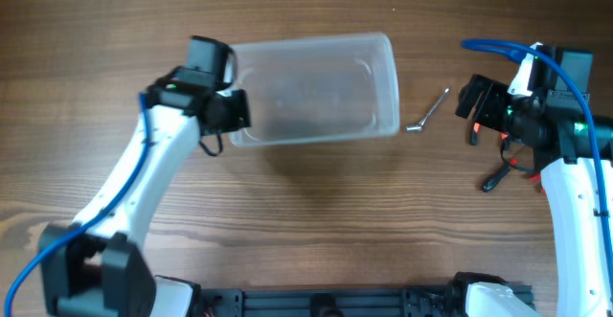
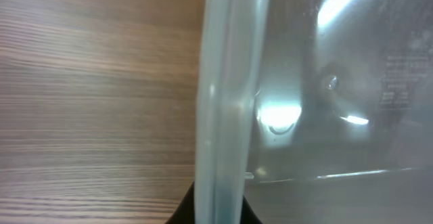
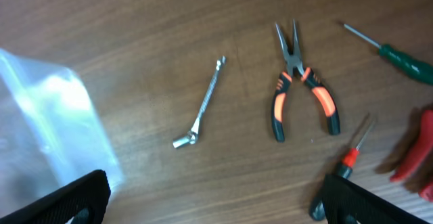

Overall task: Pack container
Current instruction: 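Grasp the clear container with the left gripper and drag it to table center, then release the container and lift the left gripper away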

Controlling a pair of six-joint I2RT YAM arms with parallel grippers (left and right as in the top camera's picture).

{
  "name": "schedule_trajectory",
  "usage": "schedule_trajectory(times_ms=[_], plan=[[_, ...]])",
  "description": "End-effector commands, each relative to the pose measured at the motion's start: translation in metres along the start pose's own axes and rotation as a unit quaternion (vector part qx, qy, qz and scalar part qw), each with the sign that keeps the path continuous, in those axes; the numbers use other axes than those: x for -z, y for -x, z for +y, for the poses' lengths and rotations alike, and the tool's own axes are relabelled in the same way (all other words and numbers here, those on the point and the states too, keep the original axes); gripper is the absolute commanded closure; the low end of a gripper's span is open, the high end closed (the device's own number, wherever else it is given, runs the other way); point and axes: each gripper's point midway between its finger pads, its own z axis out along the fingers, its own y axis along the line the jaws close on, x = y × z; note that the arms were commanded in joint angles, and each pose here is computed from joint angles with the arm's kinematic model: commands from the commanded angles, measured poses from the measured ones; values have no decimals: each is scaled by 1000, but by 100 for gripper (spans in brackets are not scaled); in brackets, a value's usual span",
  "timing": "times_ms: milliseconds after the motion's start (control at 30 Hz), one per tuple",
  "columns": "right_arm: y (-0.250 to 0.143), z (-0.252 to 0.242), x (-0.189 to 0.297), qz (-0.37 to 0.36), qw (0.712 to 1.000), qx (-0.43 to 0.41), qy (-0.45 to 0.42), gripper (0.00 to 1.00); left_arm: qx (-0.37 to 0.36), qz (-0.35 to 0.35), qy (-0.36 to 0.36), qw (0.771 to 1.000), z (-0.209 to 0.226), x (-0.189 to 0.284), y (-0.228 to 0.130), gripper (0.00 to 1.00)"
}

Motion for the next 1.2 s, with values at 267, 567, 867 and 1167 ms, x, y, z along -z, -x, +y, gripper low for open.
schedule_trajectory(times_ms=[267, 567, 867, 1167], plan=[[-6, -6, 10, 10, 1000, 1, -16, 0, -7, 72, 67, 995, 38, -63, -10, 93], [-6, -6, 10, 12, 1000, 6, -16, 0, 6, 64, 70, 995, 49, -51, -3, 9], [-19, 0, 12, 40, 998, -53, 0, 0, -14, -147, -12, 989, 9, 95, 75, 0], [48, 14, 29, -7, 990, -138, -36, 0, 87, -199, 11, 976, 68, 147, 73, 0]])
